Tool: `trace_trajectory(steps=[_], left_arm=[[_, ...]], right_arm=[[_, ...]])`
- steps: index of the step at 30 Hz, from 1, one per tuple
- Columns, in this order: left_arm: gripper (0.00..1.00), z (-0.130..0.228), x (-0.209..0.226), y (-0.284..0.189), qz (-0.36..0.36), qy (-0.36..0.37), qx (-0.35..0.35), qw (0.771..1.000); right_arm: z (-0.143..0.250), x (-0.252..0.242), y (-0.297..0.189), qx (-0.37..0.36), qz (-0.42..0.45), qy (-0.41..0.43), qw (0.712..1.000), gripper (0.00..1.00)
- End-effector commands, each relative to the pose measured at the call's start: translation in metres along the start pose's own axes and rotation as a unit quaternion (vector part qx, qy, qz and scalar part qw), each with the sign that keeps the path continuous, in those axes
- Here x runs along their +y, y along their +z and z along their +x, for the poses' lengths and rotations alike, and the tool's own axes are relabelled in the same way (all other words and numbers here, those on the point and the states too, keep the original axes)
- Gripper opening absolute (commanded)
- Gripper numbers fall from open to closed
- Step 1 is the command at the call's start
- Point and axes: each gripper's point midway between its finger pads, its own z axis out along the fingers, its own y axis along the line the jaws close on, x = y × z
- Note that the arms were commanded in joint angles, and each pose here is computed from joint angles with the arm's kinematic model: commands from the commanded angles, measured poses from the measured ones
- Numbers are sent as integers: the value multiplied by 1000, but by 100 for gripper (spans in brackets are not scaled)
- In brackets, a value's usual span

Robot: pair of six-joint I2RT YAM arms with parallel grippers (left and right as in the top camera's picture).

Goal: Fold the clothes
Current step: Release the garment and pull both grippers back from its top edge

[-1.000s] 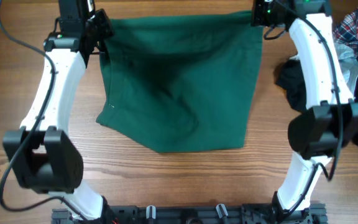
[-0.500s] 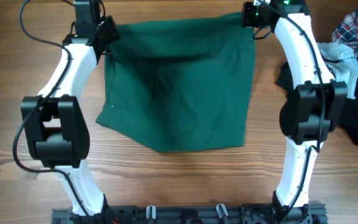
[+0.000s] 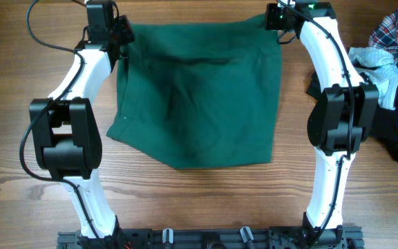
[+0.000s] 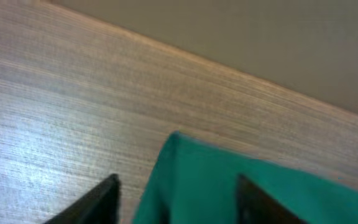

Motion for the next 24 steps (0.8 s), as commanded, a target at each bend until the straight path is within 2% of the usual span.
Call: trace_trajectory(steps=[1,2,5,12,14,18,24], left_arm=[[77,-7,8,5,-13,-1,-16,1000],[80,-9,8,5,-13,-1,-20,1000],[86,-16,11,5,-12,-5,-33,999],[87,-19,21,4,-20,0,-31,999],[89,-14,23,-1,-25,4,-15,1000],[99,-5,26,-26,-38,6,27,999],[99,17,19,-94,-23,5,122,992]], right_arm=[[0,-2,9,-4,-2,-4,1000,89],[-1,-3,9,-5,1,-4,1000,99],[-2,-5,9,-7,6,-7,1000,99],[4,-9,3,8,16,-12,1000,100],[7,-9,-5,20,18,-2,1000,99],[18,-6,-38,55,20,34,998,100],[52,10,-95,142,-9,72,987,100]])
